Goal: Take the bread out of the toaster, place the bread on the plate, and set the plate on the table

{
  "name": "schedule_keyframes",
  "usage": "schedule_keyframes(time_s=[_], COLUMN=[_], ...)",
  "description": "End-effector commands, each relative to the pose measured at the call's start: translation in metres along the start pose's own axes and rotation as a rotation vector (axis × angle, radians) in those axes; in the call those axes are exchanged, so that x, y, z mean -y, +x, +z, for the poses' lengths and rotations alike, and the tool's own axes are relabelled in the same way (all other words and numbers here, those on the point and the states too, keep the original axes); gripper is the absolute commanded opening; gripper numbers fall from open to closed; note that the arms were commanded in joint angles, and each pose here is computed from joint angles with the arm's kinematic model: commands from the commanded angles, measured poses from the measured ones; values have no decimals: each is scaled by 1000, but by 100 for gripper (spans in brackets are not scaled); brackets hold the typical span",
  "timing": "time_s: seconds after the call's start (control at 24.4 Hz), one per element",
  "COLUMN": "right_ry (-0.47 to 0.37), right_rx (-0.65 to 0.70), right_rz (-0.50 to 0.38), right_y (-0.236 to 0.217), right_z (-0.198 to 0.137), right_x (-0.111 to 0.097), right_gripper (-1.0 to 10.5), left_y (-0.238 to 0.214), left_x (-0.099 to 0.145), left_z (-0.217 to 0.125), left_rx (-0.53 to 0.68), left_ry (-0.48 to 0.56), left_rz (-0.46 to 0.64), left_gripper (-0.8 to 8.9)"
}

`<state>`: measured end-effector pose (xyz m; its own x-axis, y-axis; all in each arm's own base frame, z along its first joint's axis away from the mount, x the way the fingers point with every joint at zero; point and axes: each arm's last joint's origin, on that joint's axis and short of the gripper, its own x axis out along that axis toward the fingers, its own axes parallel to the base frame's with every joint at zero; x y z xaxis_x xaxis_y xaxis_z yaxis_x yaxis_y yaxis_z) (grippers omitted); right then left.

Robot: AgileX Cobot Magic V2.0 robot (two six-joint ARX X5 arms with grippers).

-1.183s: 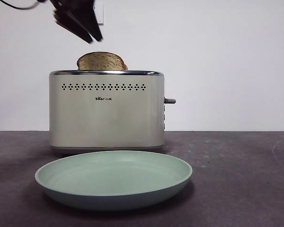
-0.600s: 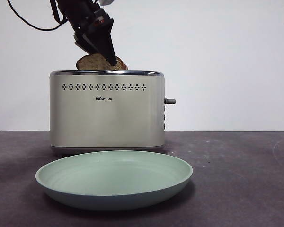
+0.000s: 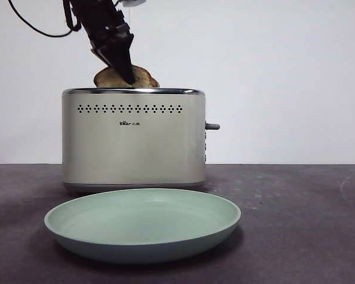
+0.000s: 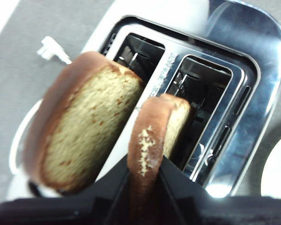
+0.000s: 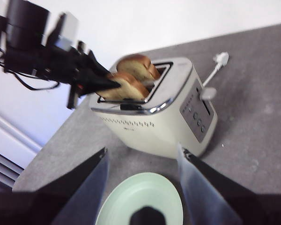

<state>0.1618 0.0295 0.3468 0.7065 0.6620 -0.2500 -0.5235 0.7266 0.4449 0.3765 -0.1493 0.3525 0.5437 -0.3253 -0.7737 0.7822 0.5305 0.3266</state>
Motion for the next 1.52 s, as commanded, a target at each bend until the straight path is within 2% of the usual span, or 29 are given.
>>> schedule_keyframes(time_s=[0.04, 0.16, 0.25, 0.37, 0.45, 0.57, 0.74, 0.94, 1.19, 1.52], right_ry=[-15, -9, -13, -10, 5, 25, 57, 85, 110, 141], right_rx=[-14, -42, -64, -141, -230, -319, -423, -540, -632, -702], right_rz=[0, -8, -13, -17, -16, -16, -4, 14, 25, 26], right_y=[0, 0, 0, 6, 15, 26, 47, 74, 103, 129], right_z=[-1, -4, -7, -14, -21, -28, -37, -50, -64, -81], right_x=[0, 1, 1, 5, 10, 17, 26, 36, 48, 61], right_gripper=[248, 248, 248, 249, 249, 249, 249, 249, 249, 249], left_y=[-58, -132, -179, -232, -253, -262, -267, -273, -278, -229], left_x=[-3, 9, 23, 51, 68, 80, 89, 94, 100, 115], left_z=[5, 4, -4, -20, -33, -45, -53, -58, -67, -97], left_rx=[87, 208, 294, 434, 449, 401, 361, 344, 348, 381], left_ry=[9, -4, -45, -161, -255, -331, -374, -402, -427, -537], left_rz=[147, 233, 250, 95, -26, -115, -182, -191, -124, -92], left_gripper=[-9, -9, -9, -9, -8, -8, -8, -8, -8, -8])
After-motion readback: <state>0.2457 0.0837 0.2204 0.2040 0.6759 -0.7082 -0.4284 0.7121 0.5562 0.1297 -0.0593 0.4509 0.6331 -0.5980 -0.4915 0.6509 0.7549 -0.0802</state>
